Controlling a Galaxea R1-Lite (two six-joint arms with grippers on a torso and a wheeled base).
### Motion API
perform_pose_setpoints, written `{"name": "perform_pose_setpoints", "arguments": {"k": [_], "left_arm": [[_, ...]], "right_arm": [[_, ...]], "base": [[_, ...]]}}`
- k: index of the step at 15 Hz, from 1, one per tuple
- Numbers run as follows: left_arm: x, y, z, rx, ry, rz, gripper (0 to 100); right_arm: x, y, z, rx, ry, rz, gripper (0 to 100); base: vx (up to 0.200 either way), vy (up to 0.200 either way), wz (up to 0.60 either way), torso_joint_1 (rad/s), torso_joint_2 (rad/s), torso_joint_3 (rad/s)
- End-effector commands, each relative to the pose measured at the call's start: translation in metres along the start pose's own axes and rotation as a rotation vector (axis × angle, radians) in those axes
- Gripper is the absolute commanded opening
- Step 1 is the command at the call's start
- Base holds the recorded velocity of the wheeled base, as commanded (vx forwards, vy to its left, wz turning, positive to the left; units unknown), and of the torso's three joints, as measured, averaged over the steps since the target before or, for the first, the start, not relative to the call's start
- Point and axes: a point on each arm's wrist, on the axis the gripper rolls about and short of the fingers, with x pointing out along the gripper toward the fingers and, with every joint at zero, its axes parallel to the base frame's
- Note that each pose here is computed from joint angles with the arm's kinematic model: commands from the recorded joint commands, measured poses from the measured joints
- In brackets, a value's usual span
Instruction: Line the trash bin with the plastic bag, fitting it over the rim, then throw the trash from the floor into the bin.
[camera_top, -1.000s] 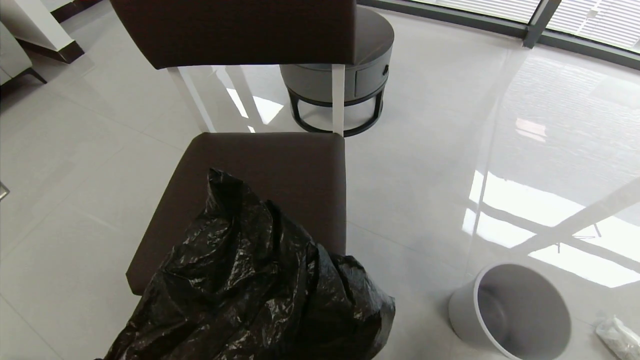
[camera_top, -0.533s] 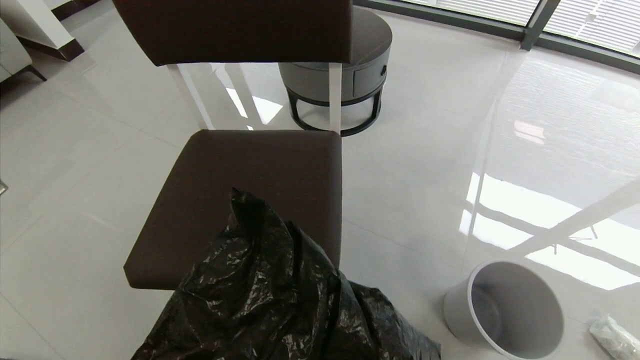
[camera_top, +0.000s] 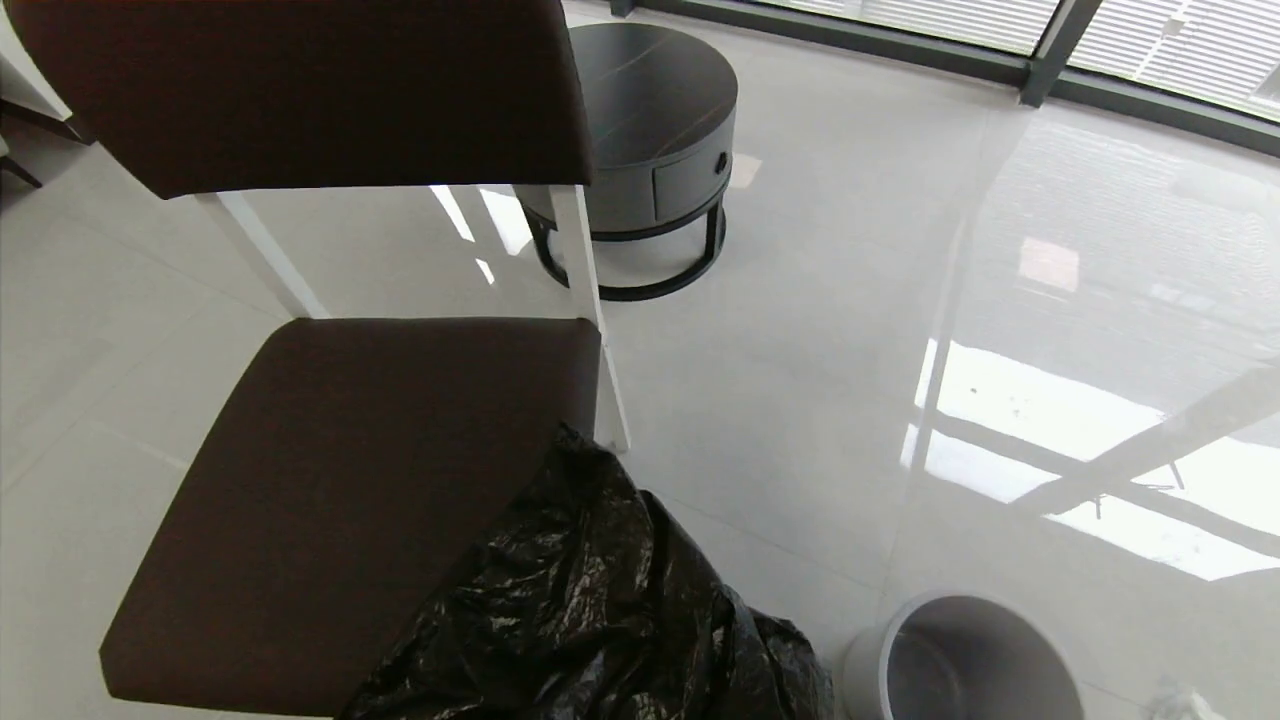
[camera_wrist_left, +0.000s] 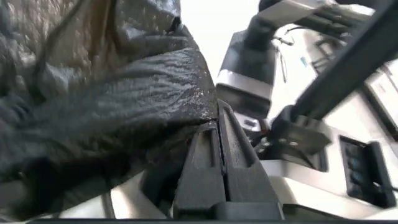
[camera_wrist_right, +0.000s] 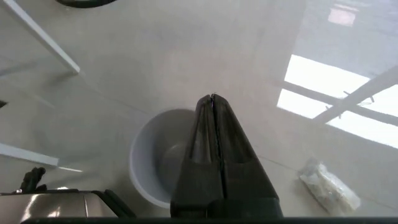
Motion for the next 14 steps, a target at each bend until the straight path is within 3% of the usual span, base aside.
{"name": "perform_pose_setpoints", "arguments": {"k": [1,5,11,14], "left_arm": [[0.0005,0.0003,0.0003,-0.001,0.001,0.0,0],[0.0004,0.0003,0.0009,0.0,-0.002,0.0,0],[0.0012,0.0007,-0.0022,-0.006,0.006,-0.001,0],[0.0014,0.0008,-0.0037,-0.008,0.01,-0.001,0]], "right_arm": [[0.0,0.0,0.0,0.0,0.0,0.001,0],[0.0,0.0,-0.0002,0.0,0.002,0.001,0],[0.0,0.0,-0.0002,-0.002,0.002,0.001,0],[0.0,0.0,0.0,-0.002,0.0,0.001,0]], "base": [[0.0,0.0,-0.6,0.002,0.0,0.012],[0.0,0.0,-0.6,0.01,0.0,-0.002],[0.0,0.0,0.0,0.0,0.0,0.0],[-0.2,0.0,0.0,0.009,0.0,-0.001]]}}
